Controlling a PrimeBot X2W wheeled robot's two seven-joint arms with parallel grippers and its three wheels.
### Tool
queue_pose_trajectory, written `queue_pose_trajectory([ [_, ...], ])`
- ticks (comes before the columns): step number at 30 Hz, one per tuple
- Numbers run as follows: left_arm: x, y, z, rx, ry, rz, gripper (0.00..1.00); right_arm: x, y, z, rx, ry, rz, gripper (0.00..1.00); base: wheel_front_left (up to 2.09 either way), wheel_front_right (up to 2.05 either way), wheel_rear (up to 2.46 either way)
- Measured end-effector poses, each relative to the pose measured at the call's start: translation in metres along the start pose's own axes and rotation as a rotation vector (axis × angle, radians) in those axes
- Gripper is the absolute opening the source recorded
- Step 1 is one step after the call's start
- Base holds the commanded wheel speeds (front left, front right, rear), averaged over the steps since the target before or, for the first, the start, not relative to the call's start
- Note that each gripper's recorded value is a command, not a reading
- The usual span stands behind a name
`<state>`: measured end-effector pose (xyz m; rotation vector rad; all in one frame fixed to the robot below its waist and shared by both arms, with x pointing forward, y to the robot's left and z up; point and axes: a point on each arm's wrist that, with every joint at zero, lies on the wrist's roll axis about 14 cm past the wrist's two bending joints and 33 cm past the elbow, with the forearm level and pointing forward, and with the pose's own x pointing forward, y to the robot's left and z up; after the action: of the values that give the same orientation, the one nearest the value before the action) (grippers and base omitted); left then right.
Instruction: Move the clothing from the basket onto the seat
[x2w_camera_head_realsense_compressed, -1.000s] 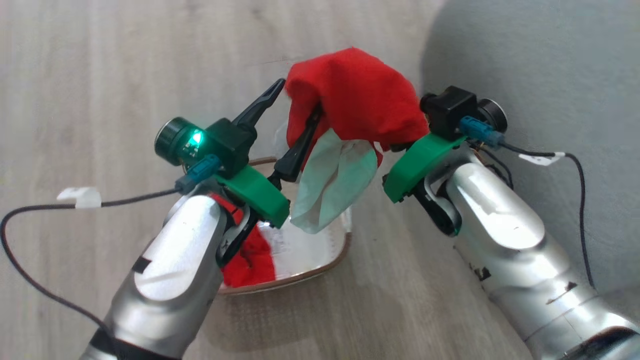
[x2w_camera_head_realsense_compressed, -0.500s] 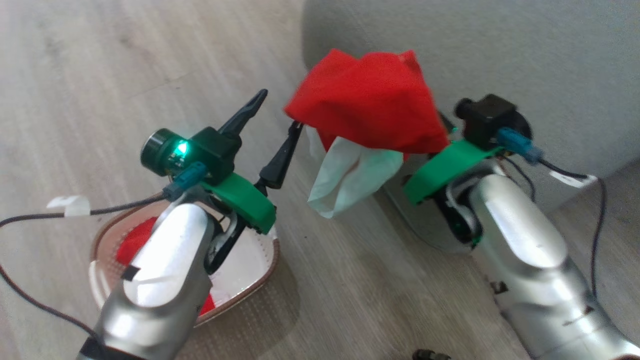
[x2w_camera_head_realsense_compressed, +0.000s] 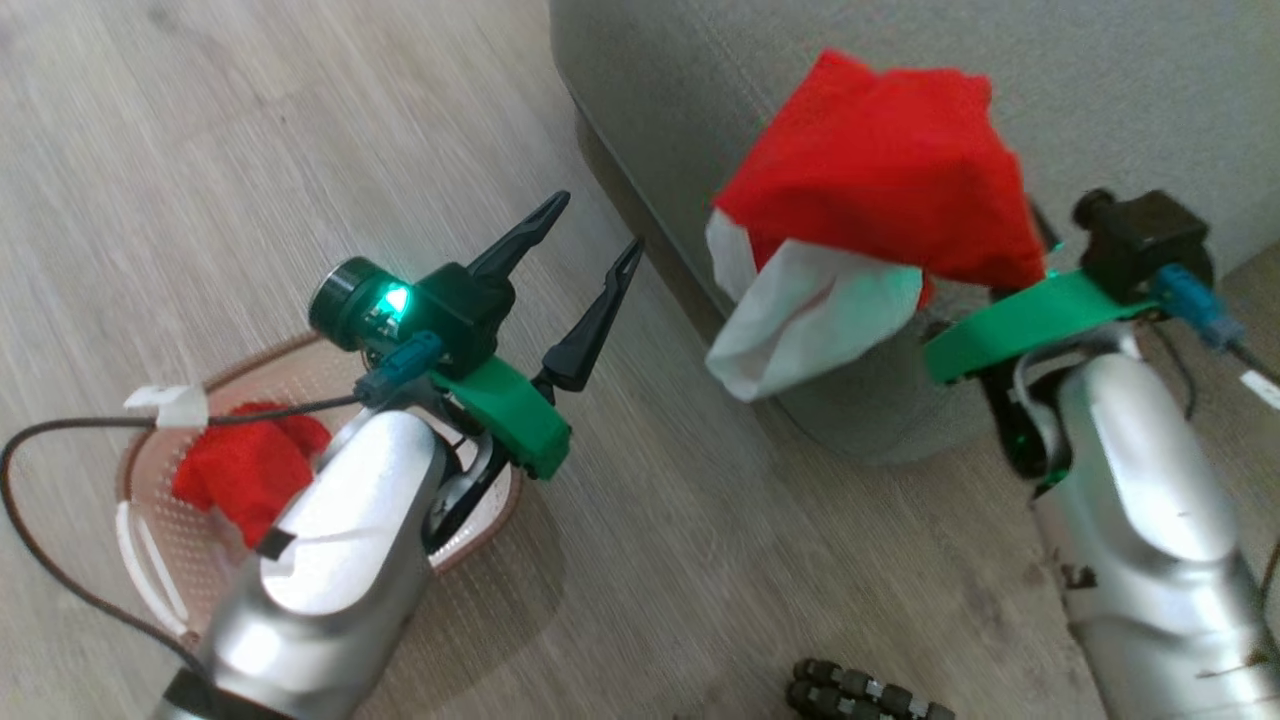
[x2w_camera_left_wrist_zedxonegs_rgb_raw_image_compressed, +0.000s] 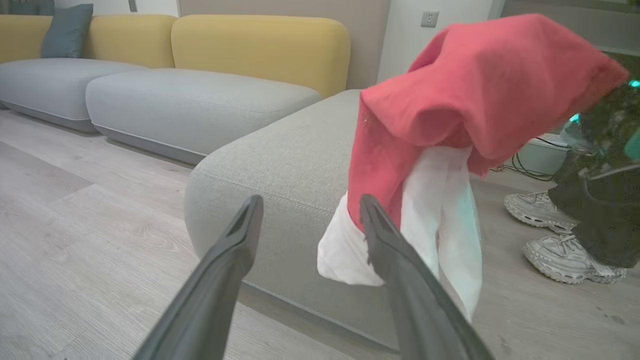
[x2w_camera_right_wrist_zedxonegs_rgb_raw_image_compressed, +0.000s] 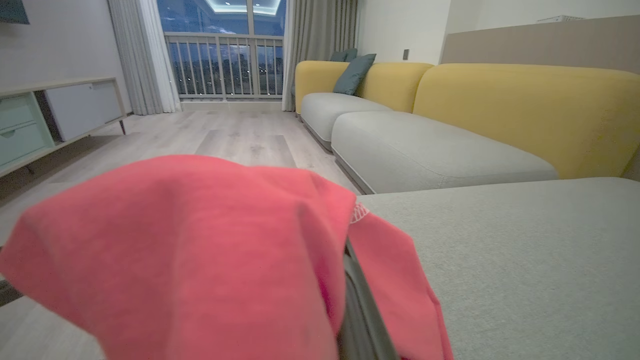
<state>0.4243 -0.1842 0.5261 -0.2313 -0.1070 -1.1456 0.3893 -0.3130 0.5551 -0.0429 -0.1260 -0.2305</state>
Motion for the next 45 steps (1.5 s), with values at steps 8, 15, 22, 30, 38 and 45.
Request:
queue_pose_trajectory([
  [8, -0.006, 0.028, -0.032, -0.018, 0.037, 0.005, 1.0, 0.044, -0.03, 0.004, -0.104, -0.007, -0.073, 0.0, 0.0, 0.0, 0.0],
  [15, -0.021, 0.053, -0.054, -0.03, 0.065, 0.031, 1.0, 0.095, -0.063, 0.003, -0.17, -0.013, -0.155, 0.0, 0.0, 0.0, 0.0],
  [22, -0.048, 0.094, -0.087, -0.049, 0.11, 0.097, 1.0, 0.155, -0.09, -0.005, -0.218, -0.025, -0.242, 0.0, 0.0, 0.0, 0.0],
  [30, -0.065, 0.117, -0.115, -0.059, 0.14, 0.119, 1.0, 0.204, -0.113, -0.014, -0.256, -0.04, -0.339, 0.0, 0.0, 0.0, 0.0],
  [38, -0.095, 0.125, -0.152, -0.109, 0.219, 0.152, 1.0, 0.201, -0.148, -0.069, -0.224, 0.091, -0.491, 0.0, 0.0, 0.0, 0.0],
  [45, -0.115, 0.136, -0.171, -0.122, 0.268, 0.187, 1.0, 0.173, -0.153, -0.141, -0.206, 0.272, -0.528, 0.29, 0.0, 0.0, 0.0],
])
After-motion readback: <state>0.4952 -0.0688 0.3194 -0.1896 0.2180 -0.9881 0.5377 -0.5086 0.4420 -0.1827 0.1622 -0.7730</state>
